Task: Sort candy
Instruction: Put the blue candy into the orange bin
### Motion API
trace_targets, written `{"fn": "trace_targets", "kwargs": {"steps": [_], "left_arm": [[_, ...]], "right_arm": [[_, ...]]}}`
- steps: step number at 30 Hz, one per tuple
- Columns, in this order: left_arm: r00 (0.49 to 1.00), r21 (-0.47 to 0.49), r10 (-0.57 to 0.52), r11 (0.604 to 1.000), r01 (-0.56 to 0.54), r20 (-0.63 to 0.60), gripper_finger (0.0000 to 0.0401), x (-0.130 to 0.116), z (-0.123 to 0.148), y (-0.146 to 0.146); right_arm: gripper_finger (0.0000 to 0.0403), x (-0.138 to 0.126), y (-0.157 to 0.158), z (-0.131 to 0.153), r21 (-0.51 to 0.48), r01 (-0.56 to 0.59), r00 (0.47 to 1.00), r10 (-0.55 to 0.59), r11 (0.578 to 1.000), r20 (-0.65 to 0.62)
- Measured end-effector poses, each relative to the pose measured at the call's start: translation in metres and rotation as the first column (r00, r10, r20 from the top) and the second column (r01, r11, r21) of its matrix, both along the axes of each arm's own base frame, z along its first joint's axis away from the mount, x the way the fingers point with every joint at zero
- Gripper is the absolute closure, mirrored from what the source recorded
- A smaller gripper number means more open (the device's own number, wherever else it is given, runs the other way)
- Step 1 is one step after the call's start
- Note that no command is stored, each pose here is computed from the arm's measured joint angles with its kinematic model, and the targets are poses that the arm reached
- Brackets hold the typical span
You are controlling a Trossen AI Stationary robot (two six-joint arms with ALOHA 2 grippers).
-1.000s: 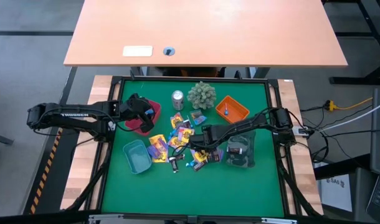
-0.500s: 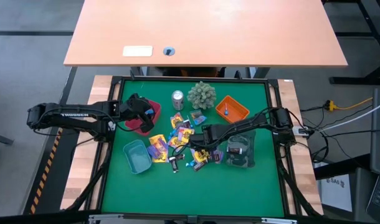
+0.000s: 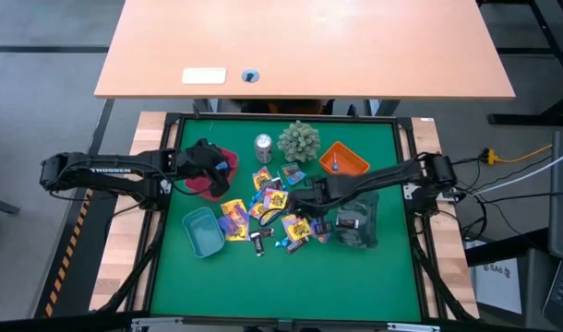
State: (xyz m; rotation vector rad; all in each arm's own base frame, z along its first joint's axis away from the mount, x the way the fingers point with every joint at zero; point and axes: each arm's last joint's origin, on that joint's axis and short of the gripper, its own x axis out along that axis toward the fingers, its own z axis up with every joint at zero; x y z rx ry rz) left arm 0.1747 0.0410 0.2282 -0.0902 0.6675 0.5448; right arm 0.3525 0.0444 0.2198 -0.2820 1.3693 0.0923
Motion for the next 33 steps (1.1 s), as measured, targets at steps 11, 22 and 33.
{"fn": "trace_targets", "kwargs": {"steps": [11,22,33], "left_arm": [[0.994,0.002,-0.09,0.996,0.09,0.063,0.0221,0.006,0.005,-0.014],[0.978,0.001,-0.199,0.98,0.199,0.066,0.0221,0.008,0.005,-0.034],[0.947,0.0,-0.314,0.949,0.315,0.065,0.0221,0.008,0.005,-0.056]], "right_arm": [[0.0386,-0.028,-0.048,0.044,-0.138,0.132,0.991,-0.128,0.982,0.037],[0.0386,-0.038,-0.118,0.044,-0.137,0.348,0.938,-0.346,0.928,0.033],[0.0386,-0.047,-0.149,0.044,-0.133,0.438,0.898,-0.439,0.889,0.025]]}}
